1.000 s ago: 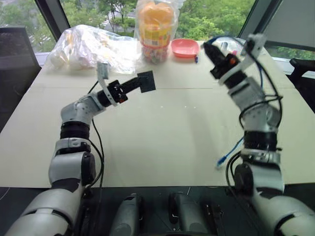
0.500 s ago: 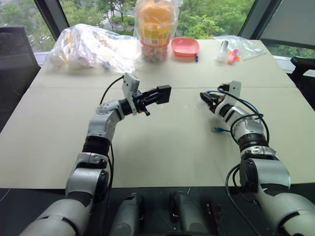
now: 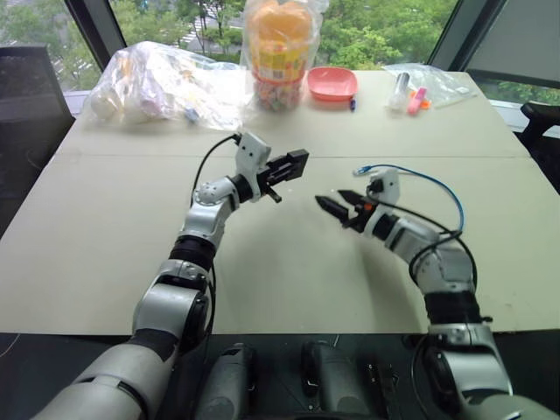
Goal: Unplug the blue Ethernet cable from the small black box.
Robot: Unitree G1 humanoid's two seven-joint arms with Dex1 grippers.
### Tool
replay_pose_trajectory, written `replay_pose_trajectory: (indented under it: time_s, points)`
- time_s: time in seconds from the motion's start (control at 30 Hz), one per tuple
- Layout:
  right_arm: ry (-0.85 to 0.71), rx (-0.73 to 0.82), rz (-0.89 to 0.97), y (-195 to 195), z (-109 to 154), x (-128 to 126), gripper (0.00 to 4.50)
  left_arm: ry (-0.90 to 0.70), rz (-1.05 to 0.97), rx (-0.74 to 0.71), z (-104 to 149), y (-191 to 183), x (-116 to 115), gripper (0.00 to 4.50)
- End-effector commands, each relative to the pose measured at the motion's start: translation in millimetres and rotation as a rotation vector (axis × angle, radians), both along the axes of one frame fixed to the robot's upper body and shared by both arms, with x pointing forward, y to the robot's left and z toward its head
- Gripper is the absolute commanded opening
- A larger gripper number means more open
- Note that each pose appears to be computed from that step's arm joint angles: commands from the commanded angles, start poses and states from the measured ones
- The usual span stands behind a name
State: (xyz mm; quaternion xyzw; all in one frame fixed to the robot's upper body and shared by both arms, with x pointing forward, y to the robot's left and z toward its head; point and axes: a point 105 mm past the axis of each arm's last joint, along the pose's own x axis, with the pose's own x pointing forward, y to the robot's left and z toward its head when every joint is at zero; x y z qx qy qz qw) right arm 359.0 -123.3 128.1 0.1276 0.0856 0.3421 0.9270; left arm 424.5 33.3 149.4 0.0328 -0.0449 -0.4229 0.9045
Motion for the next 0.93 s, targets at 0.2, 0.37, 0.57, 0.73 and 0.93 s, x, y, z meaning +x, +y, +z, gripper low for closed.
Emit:
replay_pose_trajectory:
  time_s: [0.2,0.37,0.57,0.73,0.93]
  points:
    - [-0.11,0.01,-0.105,-13.6,32.3,-1.4,4.5,-0.044,0.013,0.035,3.6,-6.2,5.6,1.89]
    - [-0.115,0.008,-0.127,-17.7,31.8,-1.7,4.5,-0.078,-0.049,0.027,10.9,-4.9,-1.7,4.12]
    - [-0.115,-0.032,-0.146,-29.1,26.0,-6.6,4.5,-0.013,-0.096,-0.069,40.1,35.6,-23.2,4.45]
    - [-0.108,-0.045,-0.122,-35.4,19.5,-16.4,4.5,0.113,-0.045,-0.051,37.3,82.1,-57.6,4.45]
    - [-0.119,-0.037,-0.087,-36.5,17.9,-33.0,4.5,0.276,0.028,-0.066,10.2,118.5,-95.3,4.45]
